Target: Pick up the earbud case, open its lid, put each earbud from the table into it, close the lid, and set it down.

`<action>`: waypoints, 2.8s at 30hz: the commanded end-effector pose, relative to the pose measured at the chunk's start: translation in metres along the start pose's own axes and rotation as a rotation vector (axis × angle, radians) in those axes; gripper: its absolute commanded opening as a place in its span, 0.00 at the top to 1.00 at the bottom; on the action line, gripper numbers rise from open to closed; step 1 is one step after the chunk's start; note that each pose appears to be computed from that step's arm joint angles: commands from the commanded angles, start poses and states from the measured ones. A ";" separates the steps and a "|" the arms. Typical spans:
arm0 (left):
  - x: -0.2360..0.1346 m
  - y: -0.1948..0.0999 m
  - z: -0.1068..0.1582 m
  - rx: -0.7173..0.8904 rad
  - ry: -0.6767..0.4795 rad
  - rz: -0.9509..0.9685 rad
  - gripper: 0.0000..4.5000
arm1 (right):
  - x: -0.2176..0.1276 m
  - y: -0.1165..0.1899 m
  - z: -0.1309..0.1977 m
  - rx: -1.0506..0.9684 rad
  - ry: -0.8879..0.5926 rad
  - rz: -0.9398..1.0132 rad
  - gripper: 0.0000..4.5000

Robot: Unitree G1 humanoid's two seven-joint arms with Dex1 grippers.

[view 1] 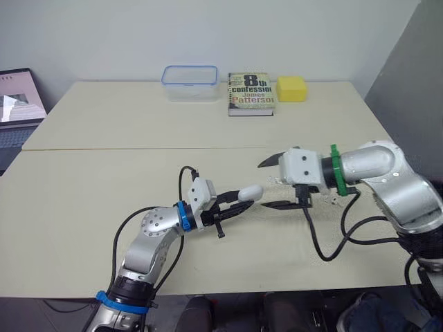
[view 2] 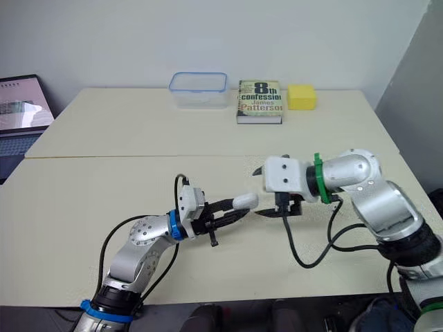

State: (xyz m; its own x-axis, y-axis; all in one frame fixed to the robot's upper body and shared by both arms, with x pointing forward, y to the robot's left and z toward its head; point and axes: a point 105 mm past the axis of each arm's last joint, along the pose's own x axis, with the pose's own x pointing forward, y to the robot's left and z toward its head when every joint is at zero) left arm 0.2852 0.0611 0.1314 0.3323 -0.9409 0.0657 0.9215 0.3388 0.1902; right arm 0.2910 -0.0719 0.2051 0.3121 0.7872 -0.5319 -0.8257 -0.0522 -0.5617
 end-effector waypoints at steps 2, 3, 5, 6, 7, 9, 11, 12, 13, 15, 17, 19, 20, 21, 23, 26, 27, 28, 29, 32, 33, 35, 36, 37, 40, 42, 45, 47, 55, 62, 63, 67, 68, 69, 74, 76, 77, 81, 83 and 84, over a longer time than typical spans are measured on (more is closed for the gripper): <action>0.005 -0.005 0.008 0.042 -0.031 -0.038 0.83 | 0.002 -0.011 0.004 -0.028 0.013 -0.037 0.03; 0.005 -0.006 0.008 0.041 -0.032 -0.039 0.83 | 0.003 -0.012 0.004 -0.026 0.014 -0.036 0.03; 0.006 -0.006 0.009 0.049 -0.030 -0.047 0.83 | 0.003 -0.013 0.003 -0.026 0.017 -0.037 0.03; 0.007 -0.007 0.009 0.051 -0.030 -0.051 0.83 | 0.004 -0.014 0.003 -0.022 0.014 -0.040 0.03; 0.007 -0.007 0.009 0.053 -0.029 -0.053 0.83 | 0.004 -0.014 0.003 -0.019 0.012 -0.043 0.03; 0.006 -0.009 0.008 0.070 -0.019 -0.069 0.83 | 0.003 -0.016 0.004 -0.015 0.007 -0.046 0.03; 0.005 -0.010 0.006 0.076 -0.009 -0.075 0.83 | 0.000 -0.018 0.006 -0.011 0.001 -0.051 0.03; 0.005 -0.011 0.005 0.078 -0.004 -0.079 0.83 | -0.001 -0.020 0.008 -0.011 -0.002 -0.055 0.03; 0.004 -0.011 0.004 0.081 -0.001 -0.080 0.83 | -0.003 -0.022 0.009 -0.010 -0.004 -0.057 0.03; 0.004 -0.011 0.003 0.088 0.003 -0.082 0.83 | -0.006 -0.023 0.013 -0.003 -0.017 -0.056 0.03; 0.004 -0.011 0.003 0.091 0.004 -0.084 0.83 | -0.007 -0.024 0.017 0.003 -0.029 -0.055 0.03; 0.004 -0.011 0.003 0.095 0.003 -0.087 0.83 | -0.008 -0.026 0.019 0.007 -0.038 -0.058 0.03; 0.004 -0.011 0.003 0.095 0.003 -0.087 0.83 | -0.009 -0.026 0.020 0.009 -0.040 -0.060 0.03; 0.004 -0.011 0.003 0.096 0.003 -0.088 0.83 | -0.009 -0.027 0.020 0.011 -0.041 -0.061 0.03; 0.004 -0.011 0.003 0.096 0.002 -0.089 0.83 | -0.010 -0.028 0.021 0.013 -0.042 -0.066 0.03; 0.004 -0.011 0.003 0.095 0.001 -0.083 0.83 | -0.012 -0.027 0.021 0.019 -0.047 -0.058 0.03; 0.003 -0.010 0.002 0.094 0.001 -0.077 0.83 | -0.013 -0.026 0.021 0.021 -0.050 -0.053 0.03; 0.003 -0.009 0.002 0.094 0.001 -0.071 0.83 | -0.014 -0.025 0.022 0.024 -0.055 -0.047 0.03; 0.003 -0.007 0.002 0.091 -0.002 -0.057 0.83 | -0.017 -0.025 0.022 0.028 -0.061 -0.046 0.03; 0.001 0.002 0.004 0.074 -0.017 0.008 0.83 | -0.024 -0.025 0.021 0.041 -0.070 -0.055 0.03; -0.002 0.007 0.006 0.069 -0.025 0.047 0.83 | -0.028 -0.024 0.020 0.053 -0.075 -0.068 0.03; -0.007 0.016 0.008 0.060 -0.036 0.118 0.83 | -0.036 -0.022 0.015 0.073 -0.081 -0.090 0.03; -0.011 0.019 0.009 0.063 -0.037 0.148 0.83 | -0.040 -0.019 0.013 0.078 -0.085 -0.099 0.03; -0.015 0.021 0.009 0.069 -0.035 0.174 0.83 | -0.043 -0.017 0.012 0.083 -0.089 -0.114 0.03; -0.034 0.034 0.008 0.090 -0.022 0.316 0.83 | -0.050 -0.011 0.006 0.083 -0.106 -0.181 0.03; -0.047 0.042 0.007 0.103 -0.012 0.418 0.83 | -0.053 -0.007 0.007 0.081 -0.147 -0.221 0.03; -0.070 0.055 0.003 0.102 -0.004 0.593 0.83 | -0.060 0.002 0.000 0.126 -0.169 -0.282 0.03; -0.081 0.060 0.002 0.105 -0.006 0.677 0.83 | -0.067 0.011 -0.013 0.181 -0.141 -0.301 0.03; -0.085 0.065 0.006 0.126 -0.024 0.732 0.83 | -0.110 0.044 -0.049 0.373 -0.044 -0.451 0.03; -0.084 0.067 0.007 0.134 -0.026 0.730 0.83 | -0.130 0.078 -0.058 0.540 0.088 -0.428 0.00; -0.083 0.067 0.007 0.133 -0.026 0.730 0.83 | -0.131 0.081 -0.060 0.550 0.104 -0.426 0.00; -0.081 0.067 0.007 0.135 -0.026 0.721 0.83 | -0.143 0.090 -0.070 0.561 0.187 -0.441 0.00; -0.081 0.067 0.008 0.136 -0.027 0.722 0.83 | -0.146 0.091 -0.073 0.558 0.202 -0.448 0.00; -0.080 0.068 0.008 0.136 -0.028 0.722 0.83 | -0.149 0.093 -0.076 0.565 0.219 -0.458 0.00; -0.081 0.069 0.006 0.133 -0.025 0.722 0.83 | -0.152 0.100 -0.090 0.604 0.257 -0.508 0.00; -0.081 0.068 0.005 0.130 -0.021 0.718 0.83 | -0.149 0.098 -0.097 0.608 0.268 -0.534 0.00; -0.080 0.068 0.005 0.129 -0.021 0.717 0.83 | -0.147 0.095 -0.099 0.606 0.269 -0.549 0.00; -0.077 0.067 0.003 0.123 -0.022 0.710 0.83 | -0.130 0.072 -0.109 0.641 0.233 -0.605 0.00; -0.075 0.065 0.002 0.116 -0.024 0.705 0.83 | -0.112 0.059 -0.112 0.648 0.198 -0.583 0.00; -0.073 0.065 0.001 0.112 -0.025 0.700 0.83 | -0.103 0.052 -0.114 0.644 0.185 -0.571 0.00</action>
State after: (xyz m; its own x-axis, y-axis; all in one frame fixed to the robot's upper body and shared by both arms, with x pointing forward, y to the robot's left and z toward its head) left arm 0.3218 0.1558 0.1290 0.8505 -0.4913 0.1880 0.4642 0.8691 0.1712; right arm 0.2616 -0.2320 0.1636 0.7905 0.4642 -0.3995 -0.5986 0.7237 -0.3435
